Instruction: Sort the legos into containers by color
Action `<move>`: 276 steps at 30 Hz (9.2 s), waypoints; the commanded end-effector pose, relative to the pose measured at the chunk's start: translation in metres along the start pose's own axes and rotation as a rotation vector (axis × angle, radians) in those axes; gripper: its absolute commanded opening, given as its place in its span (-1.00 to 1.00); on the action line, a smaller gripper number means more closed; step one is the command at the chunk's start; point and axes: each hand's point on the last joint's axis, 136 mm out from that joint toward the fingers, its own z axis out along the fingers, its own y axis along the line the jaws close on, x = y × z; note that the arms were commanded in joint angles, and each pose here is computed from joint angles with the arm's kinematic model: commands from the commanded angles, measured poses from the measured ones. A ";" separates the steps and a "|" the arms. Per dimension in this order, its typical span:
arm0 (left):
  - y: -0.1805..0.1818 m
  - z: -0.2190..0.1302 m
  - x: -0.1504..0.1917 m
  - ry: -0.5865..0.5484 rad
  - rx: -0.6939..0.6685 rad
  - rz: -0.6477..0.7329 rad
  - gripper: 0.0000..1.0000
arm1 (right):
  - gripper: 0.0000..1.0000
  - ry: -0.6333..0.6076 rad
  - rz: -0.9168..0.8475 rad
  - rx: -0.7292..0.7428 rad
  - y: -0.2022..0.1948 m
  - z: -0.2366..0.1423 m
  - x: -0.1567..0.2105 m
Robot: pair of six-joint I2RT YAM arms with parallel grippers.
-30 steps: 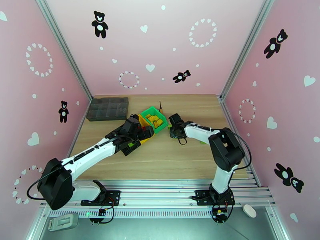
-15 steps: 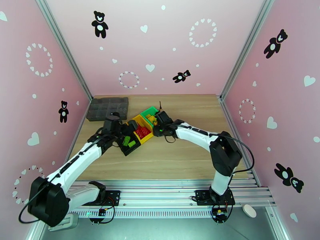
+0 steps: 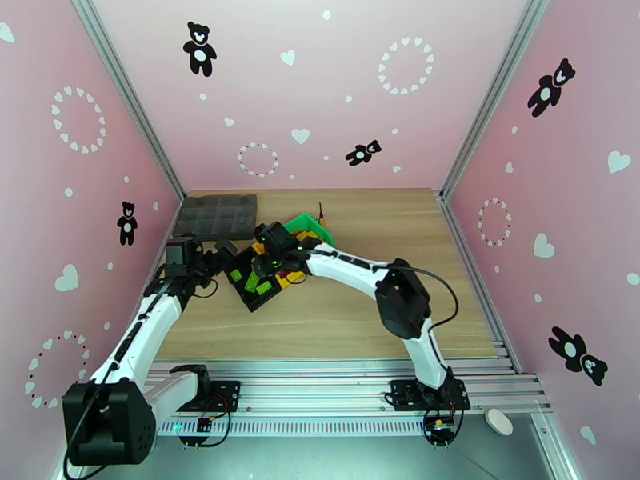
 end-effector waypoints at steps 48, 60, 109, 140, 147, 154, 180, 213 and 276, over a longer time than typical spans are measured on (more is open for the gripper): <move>-0.208 0.060 0.268 0.429 0.288 0.529 0.94 | 0.70 -0.177 0.742 0.850 -0.351 -0.262 0.179; -0.207 0.062 0.281 0.457 0.300 0.519 0.94 | 0.54 -0.102 0.830 0.783 -0.386 -0.240 0.196; -0.040 0.019 0.054 0.072 -0.033 0.169 0.97 | -0.54 -0.027 0.092 0.133 -0.070 -0.061 0.021; -0.054 0.000 0.059 0.109 0.053 0.181 0.97 | 0.11 -0.144 -0.050 0.209 -0.048 -0.085 -0.035; -0.101 0.019 0.105 0.173 0.097 0.296 0.96 | 0.14 -0.148 0.089 0.365 -0.143 -0.129 -0.001; -0.138 0.035 0.149 0.239 0.140 0.374 0.96 | 0.28 -0.075 0.220 0.499 -0.230 -0.142 0.048; -0.145 0.059 0.202 0.325 0.114 0.441 0.95 | 0.14 0.025 0.294 0.558 -0.301 -0.072 0.047; -0.093 0.013 0.066 0.094 0.061 0.255 0.96 | -0.47 -0.090 0.073 0.325 -0.152 -0.102 0.005; -0.153 -0.140 -0.180 -0.933 -0.243 0.485 0.97 | 0.98 -0.757 0.125 1.092 -0.294 -0.398 -0.008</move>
